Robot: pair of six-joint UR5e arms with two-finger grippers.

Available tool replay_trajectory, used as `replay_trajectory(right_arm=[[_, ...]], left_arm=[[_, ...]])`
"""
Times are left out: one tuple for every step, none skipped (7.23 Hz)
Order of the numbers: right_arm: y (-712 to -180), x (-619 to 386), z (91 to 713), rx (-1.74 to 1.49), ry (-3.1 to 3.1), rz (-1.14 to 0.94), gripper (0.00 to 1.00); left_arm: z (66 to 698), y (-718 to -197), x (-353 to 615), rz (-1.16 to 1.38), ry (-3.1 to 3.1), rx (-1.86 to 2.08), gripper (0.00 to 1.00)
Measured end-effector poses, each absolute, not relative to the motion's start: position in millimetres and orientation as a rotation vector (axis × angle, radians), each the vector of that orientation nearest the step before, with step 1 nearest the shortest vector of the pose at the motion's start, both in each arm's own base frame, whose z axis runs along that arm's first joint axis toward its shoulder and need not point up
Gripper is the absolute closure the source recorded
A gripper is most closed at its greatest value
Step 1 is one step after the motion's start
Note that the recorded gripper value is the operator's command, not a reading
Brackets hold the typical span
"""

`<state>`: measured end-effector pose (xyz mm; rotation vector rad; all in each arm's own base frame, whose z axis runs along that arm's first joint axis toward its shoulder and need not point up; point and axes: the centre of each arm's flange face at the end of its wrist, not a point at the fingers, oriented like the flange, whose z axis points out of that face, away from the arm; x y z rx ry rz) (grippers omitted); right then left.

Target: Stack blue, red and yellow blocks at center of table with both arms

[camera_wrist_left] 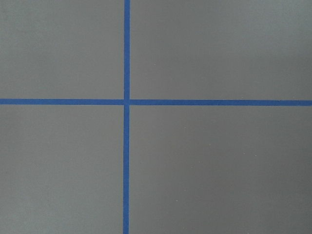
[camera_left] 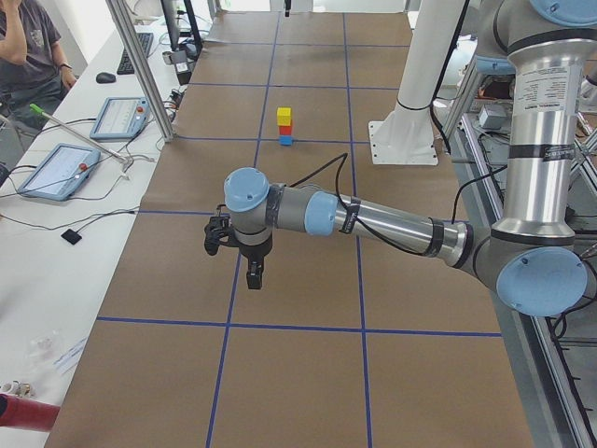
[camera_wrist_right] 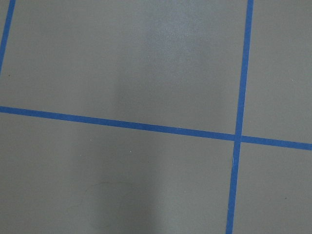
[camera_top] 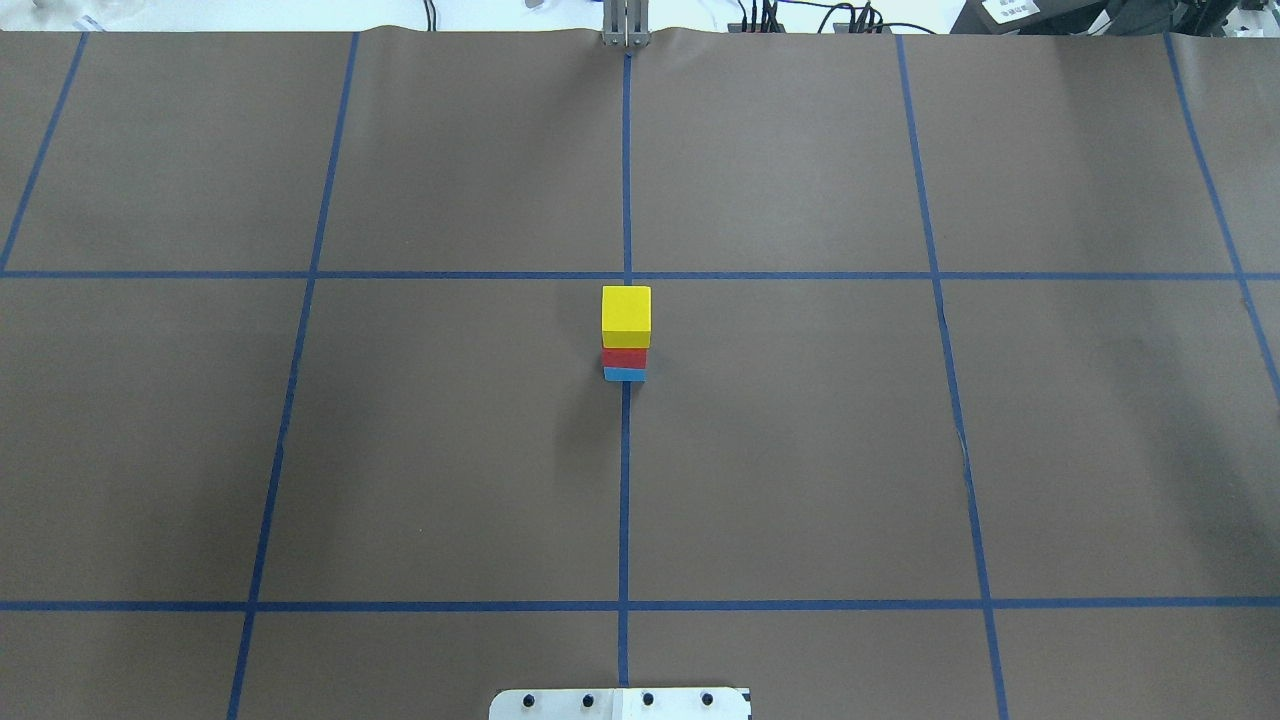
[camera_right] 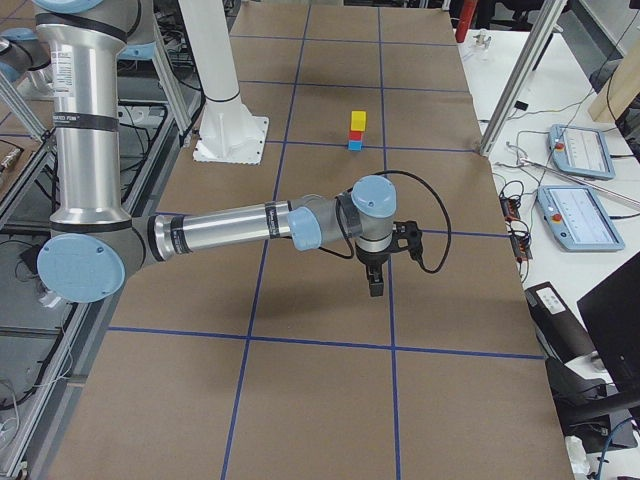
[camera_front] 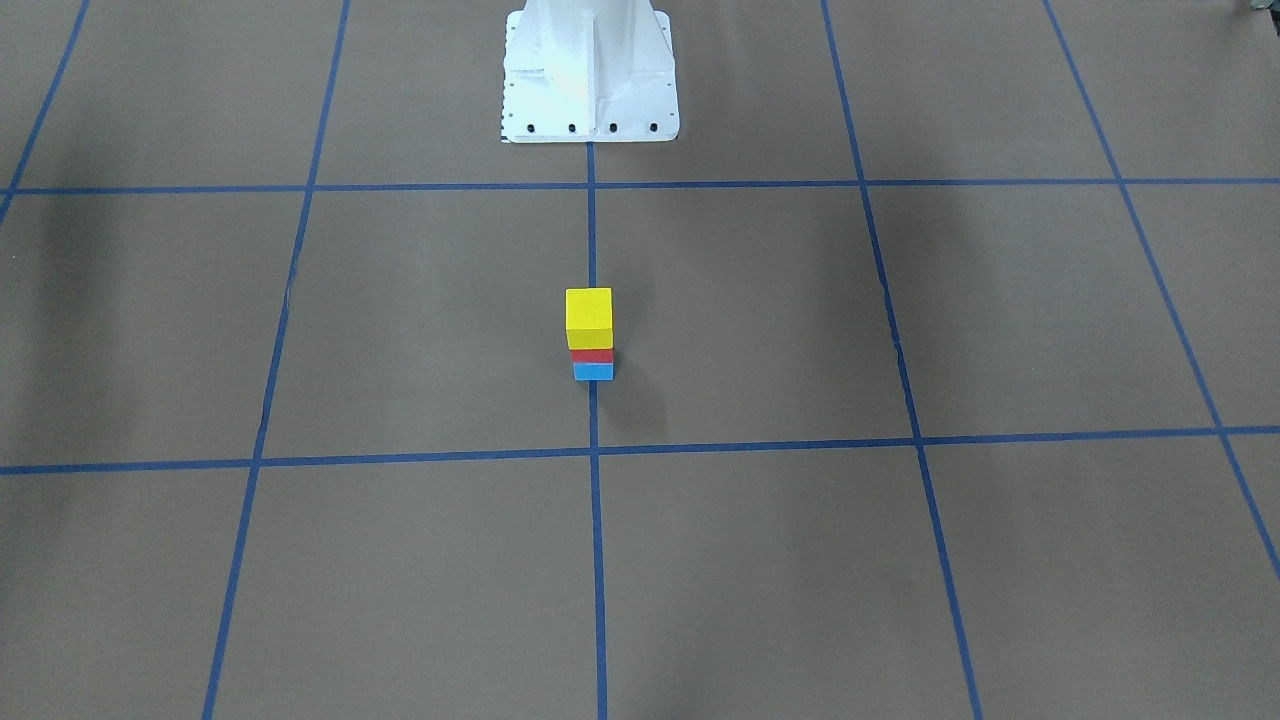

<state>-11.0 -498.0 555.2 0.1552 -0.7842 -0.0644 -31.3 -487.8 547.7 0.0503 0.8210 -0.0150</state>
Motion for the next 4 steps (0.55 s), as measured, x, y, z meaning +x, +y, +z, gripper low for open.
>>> replay_trajectory(right_arm=[[-497.9, -11.1, 554.6, 0.156, -0.785, -0.065, 0.0], [-497.8, -11.2, 554.2, 0.156, -0.787, -0.065, 0.0], [-497.8, -11.3, 554.2, 0.156, -0.787, -0.065, 0.0], [-497.8, -11.3, 554.1, 0.156, -0.788, -0.065, 0.0]], left_arm=[[545.0, -487.7, -31.3, -0.013, 0.821, 0.055, 0.0], [543.0, -487.6, -31.3, -0.011, 0.822, 0.059, 0.0], [541.5, -487.3, -31.3, -0.01, 0.822, 0.062, 0.0], [540.7, -486.7, -31.3, -0.01, 0.822, 0.064, 0.0]])
